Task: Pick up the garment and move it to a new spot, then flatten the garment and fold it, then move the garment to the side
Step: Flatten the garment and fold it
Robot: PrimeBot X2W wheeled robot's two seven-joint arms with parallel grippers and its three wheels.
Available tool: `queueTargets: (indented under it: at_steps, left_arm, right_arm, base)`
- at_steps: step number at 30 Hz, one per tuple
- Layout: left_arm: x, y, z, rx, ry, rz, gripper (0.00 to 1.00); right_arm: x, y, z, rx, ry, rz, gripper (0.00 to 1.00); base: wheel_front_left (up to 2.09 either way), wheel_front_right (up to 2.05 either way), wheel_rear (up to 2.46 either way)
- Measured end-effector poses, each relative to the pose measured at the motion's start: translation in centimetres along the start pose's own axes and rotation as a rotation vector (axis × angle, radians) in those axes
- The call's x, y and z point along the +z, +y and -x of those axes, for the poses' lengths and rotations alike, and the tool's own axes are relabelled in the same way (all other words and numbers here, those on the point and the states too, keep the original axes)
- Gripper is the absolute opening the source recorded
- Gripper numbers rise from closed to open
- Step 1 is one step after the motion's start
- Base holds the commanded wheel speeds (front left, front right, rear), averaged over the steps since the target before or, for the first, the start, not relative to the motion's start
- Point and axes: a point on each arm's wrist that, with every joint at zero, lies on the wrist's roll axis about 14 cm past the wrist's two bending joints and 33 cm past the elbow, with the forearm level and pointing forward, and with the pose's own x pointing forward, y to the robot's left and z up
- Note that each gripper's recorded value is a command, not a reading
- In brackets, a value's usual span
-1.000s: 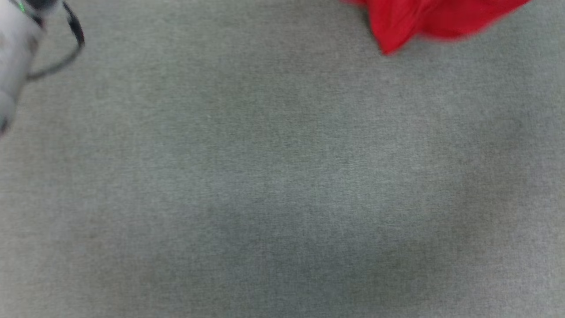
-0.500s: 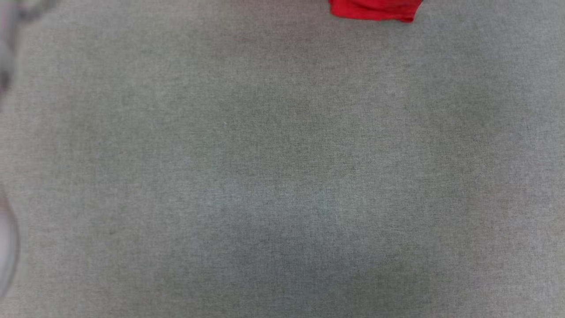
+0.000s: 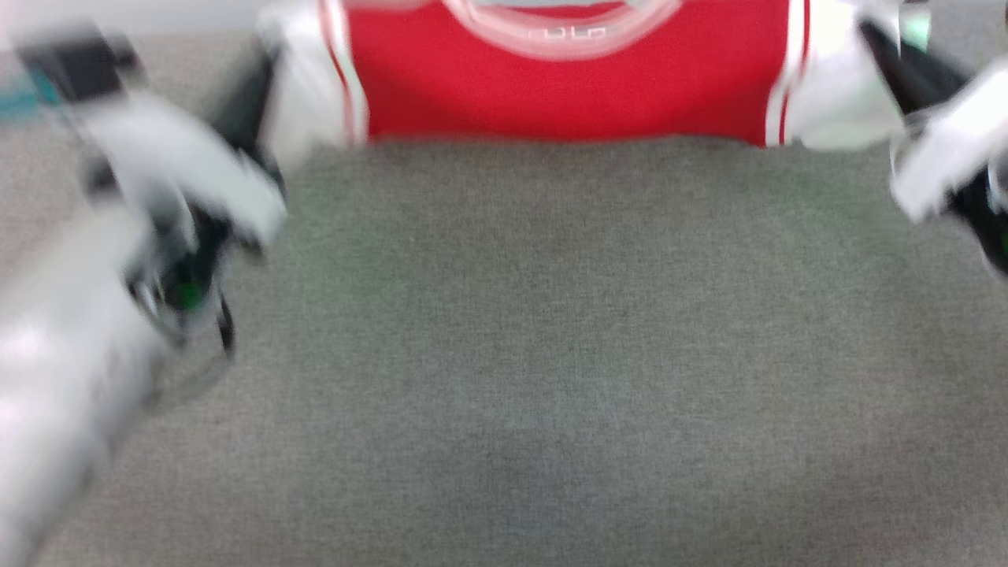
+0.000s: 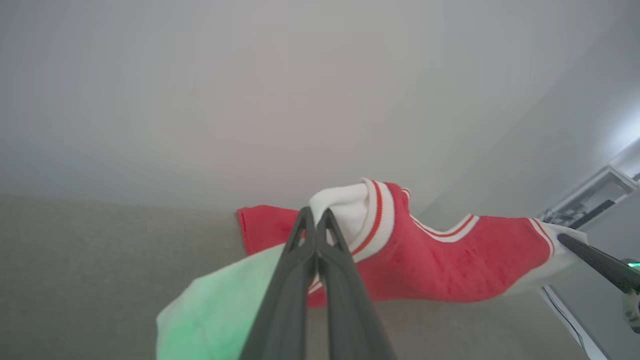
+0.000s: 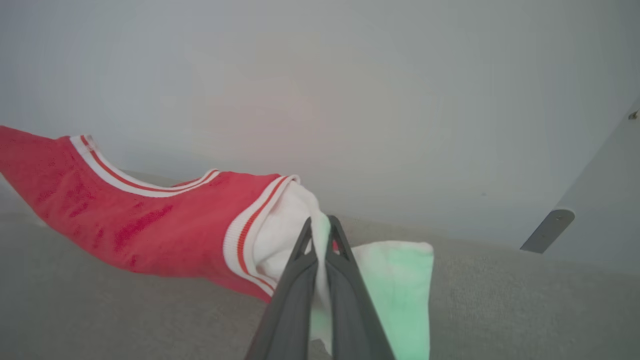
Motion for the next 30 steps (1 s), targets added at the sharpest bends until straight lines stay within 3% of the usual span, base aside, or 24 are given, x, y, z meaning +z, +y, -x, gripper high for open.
queueTargets:
  at_steps: [7, 30]
  left_arm:
    - [-8.0, -1.6, 8.3, -0.066, 0.211, 0.101, 0.00]
    - [-14.6, -3.9, 24.2, -0.078, 0.566, 0.196, 0.00]
  right_arm:
    - [-4.8, 0.4, 5.7, 0.030, 0.125, -0.084, 0.00]
    - [-14.3, 5.7, 21.4, 0.174, 0.631, -0.115, 0.00]
  base:
    - [0.00, 0.00, 0.00]
    - [0.00, 0.00, 0.00]
